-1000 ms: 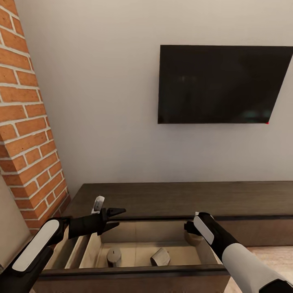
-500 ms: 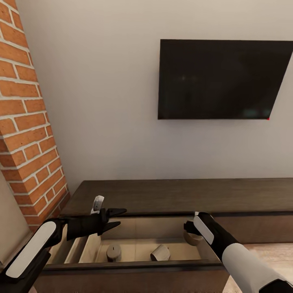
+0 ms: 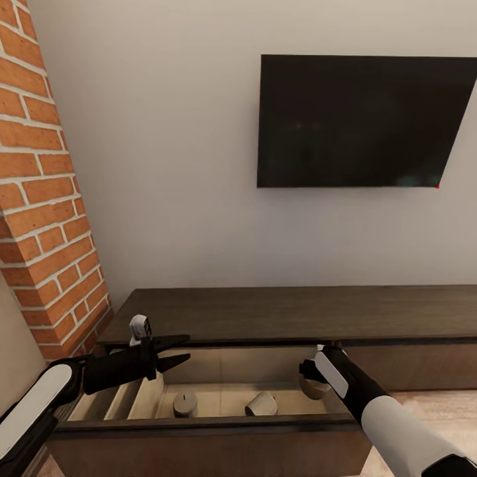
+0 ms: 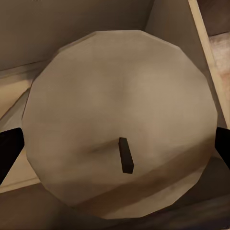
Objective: Place each of the two pumpkins and all three candles from the living room inside a cabinet in the living room (use any cabinet), then make sure every cabinet is closed, and position the cauldron so it is next to a table in the living room.
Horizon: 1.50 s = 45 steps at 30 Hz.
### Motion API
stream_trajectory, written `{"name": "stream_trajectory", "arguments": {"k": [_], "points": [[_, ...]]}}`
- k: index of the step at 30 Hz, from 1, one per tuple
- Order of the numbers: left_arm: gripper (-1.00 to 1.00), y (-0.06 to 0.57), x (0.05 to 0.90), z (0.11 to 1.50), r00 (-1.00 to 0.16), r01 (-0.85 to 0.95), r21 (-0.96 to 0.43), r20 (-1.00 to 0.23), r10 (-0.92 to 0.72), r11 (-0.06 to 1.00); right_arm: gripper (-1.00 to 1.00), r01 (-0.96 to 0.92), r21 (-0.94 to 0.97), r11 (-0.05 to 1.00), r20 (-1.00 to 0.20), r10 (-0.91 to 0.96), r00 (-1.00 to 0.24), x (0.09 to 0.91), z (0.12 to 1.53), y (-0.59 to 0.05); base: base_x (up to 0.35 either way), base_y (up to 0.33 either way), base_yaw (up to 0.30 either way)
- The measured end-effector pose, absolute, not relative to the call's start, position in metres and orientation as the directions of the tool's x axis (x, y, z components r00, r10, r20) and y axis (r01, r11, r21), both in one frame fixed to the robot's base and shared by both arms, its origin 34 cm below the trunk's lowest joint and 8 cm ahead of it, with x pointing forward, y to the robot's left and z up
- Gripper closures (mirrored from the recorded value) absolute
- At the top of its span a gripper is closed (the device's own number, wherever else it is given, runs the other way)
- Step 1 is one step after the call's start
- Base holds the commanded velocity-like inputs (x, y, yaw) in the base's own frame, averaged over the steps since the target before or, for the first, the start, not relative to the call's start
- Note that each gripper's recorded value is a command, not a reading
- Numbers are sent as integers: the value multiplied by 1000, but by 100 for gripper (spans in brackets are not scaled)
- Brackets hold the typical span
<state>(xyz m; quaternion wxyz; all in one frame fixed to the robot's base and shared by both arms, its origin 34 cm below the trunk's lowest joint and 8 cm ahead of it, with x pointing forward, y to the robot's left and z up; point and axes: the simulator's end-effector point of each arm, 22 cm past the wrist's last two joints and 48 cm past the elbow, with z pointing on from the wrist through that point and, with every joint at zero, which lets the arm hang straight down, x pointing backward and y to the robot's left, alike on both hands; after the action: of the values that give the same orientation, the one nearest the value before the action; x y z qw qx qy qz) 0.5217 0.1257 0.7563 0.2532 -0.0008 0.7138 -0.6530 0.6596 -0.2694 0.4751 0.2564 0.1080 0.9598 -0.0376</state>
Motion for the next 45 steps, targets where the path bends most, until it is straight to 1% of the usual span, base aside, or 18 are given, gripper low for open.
{"name": "stream_trajectory", "arguments": {"k": [8,25,33,45], "points": [[-100,124,520,757,-874,332,-932,-361,-326,143,100,226,-18,974,-502,187,-844,660,475,-269,3,0,0],[-100,119,517,753,-879,329,-933,-359,-314,145,100,228,-15,974,-508,189,-841,661,477,-270,76,-26,1],[-100,119,516,756,-877,333,-932,-363,-314,145,100,228,-14,974,-511,189,-838,662,480,-270,26,-80,122],[-100,119,516,756,-877,333,-931,-363,-314,146,100,228,-14,974,-512,189,-838,662,480,-270,57,-38,9]]}}
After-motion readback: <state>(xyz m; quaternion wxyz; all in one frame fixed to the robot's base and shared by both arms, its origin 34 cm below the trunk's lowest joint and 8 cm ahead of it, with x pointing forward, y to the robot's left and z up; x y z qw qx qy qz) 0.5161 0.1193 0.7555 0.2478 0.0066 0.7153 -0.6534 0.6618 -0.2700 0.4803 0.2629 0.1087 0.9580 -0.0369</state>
